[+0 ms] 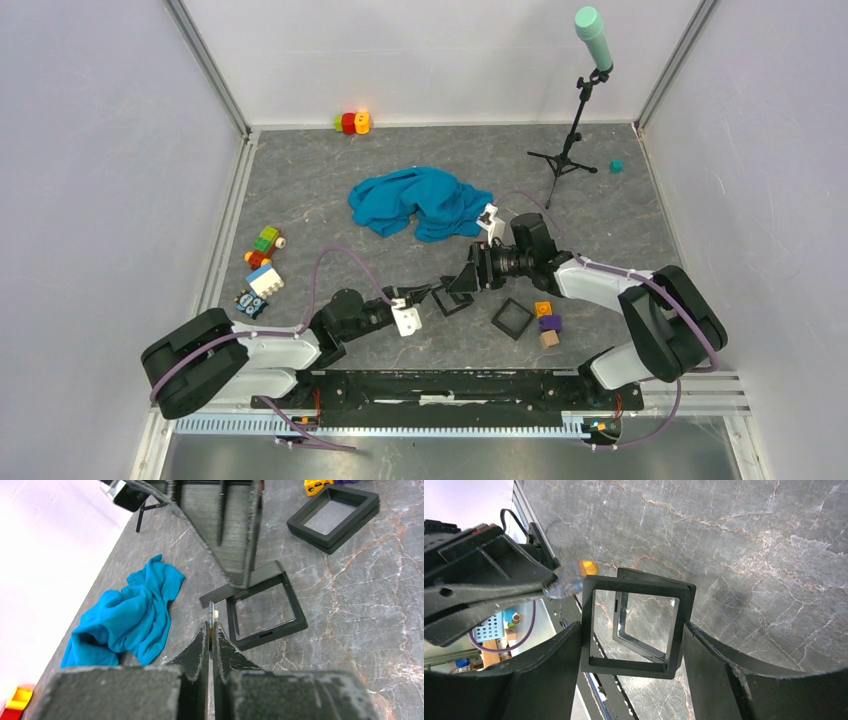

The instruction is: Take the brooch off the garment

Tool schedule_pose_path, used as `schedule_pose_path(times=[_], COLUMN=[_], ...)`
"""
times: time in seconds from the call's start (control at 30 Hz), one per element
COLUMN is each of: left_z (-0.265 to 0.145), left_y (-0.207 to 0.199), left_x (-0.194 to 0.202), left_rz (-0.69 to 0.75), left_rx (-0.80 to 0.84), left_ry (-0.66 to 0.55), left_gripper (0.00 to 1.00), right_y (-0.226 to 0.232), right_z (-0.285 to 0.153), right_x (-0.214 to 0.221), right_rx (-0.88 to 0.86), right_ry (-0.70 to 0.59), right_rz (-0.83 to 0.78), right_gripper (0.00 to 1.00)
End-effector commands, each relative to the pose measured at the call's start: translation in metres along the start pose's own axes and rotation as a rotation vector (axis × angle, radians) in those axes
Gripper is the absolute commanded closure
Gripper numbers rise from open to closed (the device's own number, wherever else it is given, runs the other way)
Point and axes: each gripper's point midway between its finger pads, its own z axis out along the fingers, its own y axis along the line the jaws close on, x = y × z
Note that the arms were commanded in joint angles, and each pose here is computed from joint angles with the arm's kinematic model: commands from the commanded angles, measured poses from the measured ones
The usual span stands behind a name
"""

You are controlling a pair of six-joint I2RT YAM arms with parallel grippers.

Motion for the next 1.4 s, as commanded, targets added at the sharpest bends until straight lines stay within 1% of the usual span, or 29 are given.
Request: schedule_pose_path(times=[0.0, 0.07, 0.23, 0.5, 0.53, 0.57, 0.77, 0.97, 1.17, 1.37], left_z=[0.002, 0.0, 0.002, 0.009, 0.0, 0.01, 0.014, 0.019, 0.02, 0.023], left_y=[-0.002, -0.001, -0.006, -0.011, 0.016, -0.012, -0.016, -0.02, -0.014, -0.012], left_x=[-0.018, -0.016, -0.014, -0.016, -0.059, -0.017, -0.019, -0.013, -0.016, -0.02], left_rz=[0.103, 0.105, 0.114, 0.208, 0.233, 0.224, 0.289, 0.323, 0.34, 0.352], left_rx=[0.007, -0.008, 0.018, 0.023, -0.077, 0.028, 0.041, 0.047, 0.014, 0.015], left_ry=[-0.084, -0.08, -0.072, -0.051, -0.168, -0.044, -0.029, 0.008, 0.016, 0.011], left_gripper=[0.98, 0.98, 0.98, 0.98, 0.98, 0.98, 0.98, 0.98, 0.98, 0.98], right_y=[0.019, 0.02, 0.026, 0.029, 0.028, 0.029, 0.032, 0.034, 0.034, 0.035], right_z=[-0.004, -0.005, -0.006, -0.01, -0.01, -0.011, -0.011, -0.011, -0.01, -0.01], right_x=[-0.024, -0.027, -0.028, -0.019, -0.018, -0.018, -0.014, -0.012, -0.008, -0.007], right_rx=[-0.062, -0.067, -0.097, -0.111, -0.111, -0.114, -0.129, -0.137, -0.139, -0.143], right_ry=[-0.037, -0.044, -0.048, -0.038, -0.036, -0.034, -0.021, -0.014, -0.004, -0.003], right_rz=[-0.054, -0.048, -0.035, -0.034, -0.032, -0.031, -0.033, -0.03, -0.03, -0.029], right_gripper=[0.32, 0.32, 0.34, 0.37, 0.37, 0.38, 0.39, 0.4, 0.4, 0.41])
